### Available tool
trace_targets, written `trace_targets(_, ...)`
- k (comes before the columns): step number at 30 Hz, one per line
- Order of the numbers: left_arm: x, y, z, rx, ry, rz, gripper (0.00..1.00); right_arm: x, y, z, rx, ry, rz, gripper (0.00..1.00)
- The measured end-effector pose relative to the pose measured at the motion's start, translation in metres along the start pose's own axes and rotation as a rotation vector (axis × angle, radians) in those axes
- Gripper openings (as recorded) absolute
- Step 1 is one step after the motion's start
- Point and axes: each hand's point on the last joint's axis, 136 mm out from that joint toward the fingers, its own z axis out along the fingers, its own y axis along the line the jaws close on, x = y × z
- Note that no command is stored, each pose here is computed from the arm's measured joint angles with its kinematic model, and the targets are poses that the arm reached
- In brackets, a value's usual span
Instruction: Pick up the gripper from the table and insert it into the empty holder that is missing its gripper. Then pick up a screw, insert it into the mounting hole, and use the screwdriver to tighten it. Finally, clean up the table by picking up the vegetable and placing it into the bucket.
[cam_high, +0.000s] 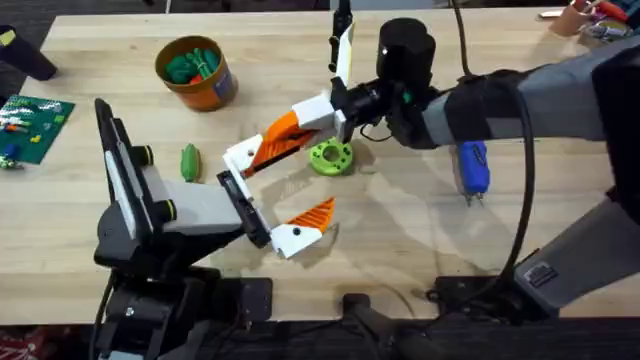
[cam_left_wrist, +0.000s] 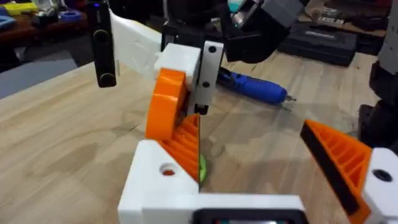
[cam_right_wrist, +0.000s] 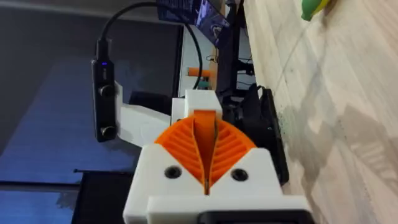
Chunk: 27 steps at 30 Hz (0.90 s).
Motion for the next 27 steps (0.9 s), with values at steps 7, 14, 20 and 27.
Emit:
trace_targets(7, 0.0001, 0.0021, 0.0, -0.012, 0.0, 0.003, 0.985, -0.0028, 0.0, 0.0029, 0.002, 0.01, 0.018, 0.023)
trace_targets(14, 0.0, 0.0025, 0.0, -0.014, 0.0, 0.003, 0.985, -0.0031, 0.0, 0.0029, 0.002, 0.009, 0.019, 0.023)
trace_targets(20, 0.0, 0.0026, 0.0, -0.015, 0.0, 0.003, 0.985, -0.0031, 0.0001, 0.0029, 0.002, 0.009, 0.015, 0.024)
trace_targets(27, 0.0, 0.0026, 0.0, -0.015, 0.0, 0.004, 0.985, -0.0031, 0.0001, 0.0029, 0.002, 0.009, 0.013, 0.025)
